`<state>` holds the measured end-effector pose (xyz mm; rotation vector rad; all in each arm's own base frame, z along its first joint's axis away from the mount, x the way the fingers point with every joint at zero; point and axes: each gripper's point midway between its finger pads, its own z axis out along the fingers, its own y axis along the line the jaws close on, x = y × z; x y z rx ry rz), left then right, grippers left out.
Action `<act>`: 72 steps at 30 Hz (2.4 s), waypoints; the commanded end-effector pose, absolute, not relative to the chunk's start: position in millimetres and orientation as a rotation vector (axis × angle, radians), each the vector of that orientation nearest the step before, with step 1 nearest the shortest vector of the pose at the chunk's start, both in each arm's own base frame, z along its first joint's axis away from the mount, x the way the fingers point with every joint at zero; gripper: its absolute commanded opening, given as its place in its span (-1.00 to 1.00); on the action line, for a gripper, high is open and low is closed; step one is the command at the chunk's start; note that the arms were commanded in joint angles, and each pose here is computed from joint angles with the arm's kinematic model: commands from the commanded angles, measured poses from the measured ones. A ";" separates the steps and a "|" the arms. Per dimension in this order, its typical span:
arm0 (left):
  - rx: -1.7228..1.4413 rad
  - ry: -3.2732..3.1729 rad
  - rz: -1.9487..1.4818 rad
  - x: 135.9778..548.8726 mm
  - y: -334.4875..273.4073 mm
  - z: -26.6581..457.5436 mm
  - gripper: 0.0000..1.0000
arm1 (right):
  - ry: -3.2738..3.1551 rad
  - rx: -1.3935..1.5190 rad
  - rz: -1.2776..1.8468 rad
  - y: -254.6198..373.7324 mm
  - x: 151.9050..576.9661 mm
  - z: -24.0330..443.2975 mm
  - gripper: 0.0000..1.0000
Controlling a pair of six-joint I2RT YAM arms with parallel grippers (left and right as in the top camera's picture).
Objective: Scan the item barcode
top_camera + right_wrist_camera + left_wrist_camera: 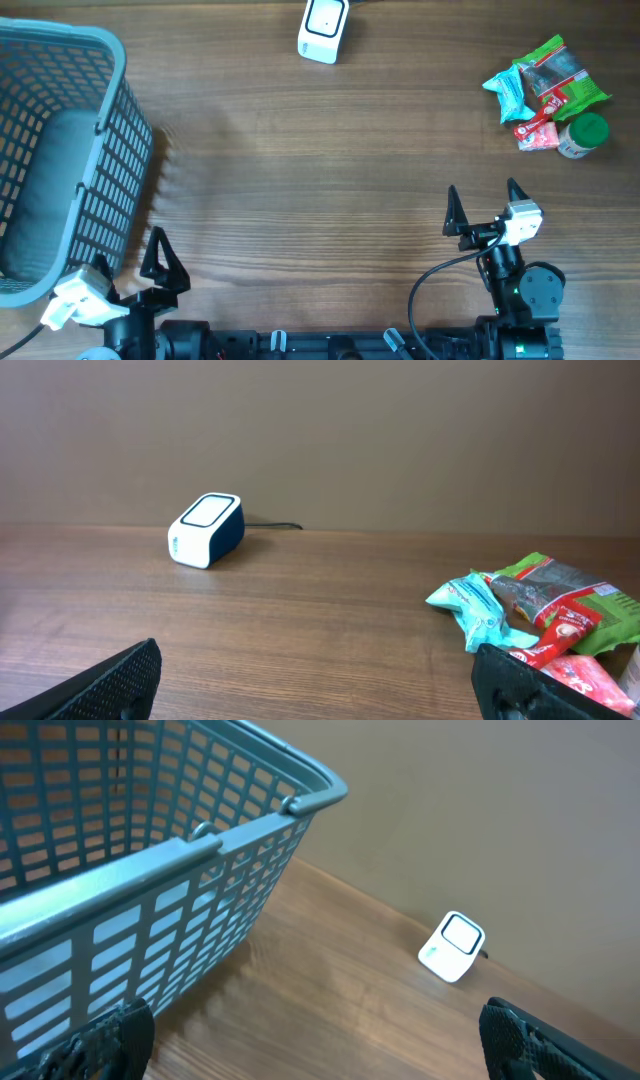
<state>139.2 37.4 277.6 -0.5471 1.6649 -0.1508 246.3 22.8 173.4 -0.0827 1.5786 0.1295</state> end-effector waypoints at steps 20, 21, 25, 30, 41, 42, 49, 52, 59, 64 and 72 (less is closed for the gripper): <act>-0.452 1.495 -0.274 220.8 18.0 241.4 1.00 | 1.581 -0.090 0.162 27.6 246.0 172.7 0.99; -0.451 1.488 -0.276 224.0 17.7 237.2 1.00 | 1.581 -0.090 0.162 27.6 246.0 172.7 1.00; -0.409 1.497 -0.232 231.7 17.4 221.3 1.00 | 1.581 -0.090 0.162 27.6 246.0 172.7 0.99; -0.313 1.507 -0.191 237.6 11.1 210.6 1.00 | 1.581 -0.090 0.162 27.6 246.0 172.7 0.99; -0.241 1.615 -0.120 245.8 8.0 160.1 1.00 | 1.581 -0.090 0.162 27.6 246.0 172.7 0.99; -0.236 1.615 -0.116 245.8 8.0 160.1 1.00 | 1.581 -0.090 0.162 27.6 246.0 172.7 0.99; -0.168 1.632 -0.113 246.0 0.9 158.0 1.00 | 1.581 -0.090 0.162 27.6 246.0 172.7 0.99; -0.157 1.634 -0.119 246.0 -0.9 157.8 1.00 | 1.581 -0.090 0.162 27.6 246.0 172.7 0.99; -0.145 1.637 -0.132 246.0 -3.6 157.5 1.00 | 1.581 -0.090 0.162 27.6 246.0 172.7 1.00; -0.075 1.647 -0.144 245.8 -12.2 156.2 1.00 | 1.581 -0.090 0.162 27.6 246.0 172.7 1.00; -0.068 1.647 -0.138 245.8 -12.4 156.2 1.00 | 1.581 -0.090 0.162 27.6 246.0 172.7 0.99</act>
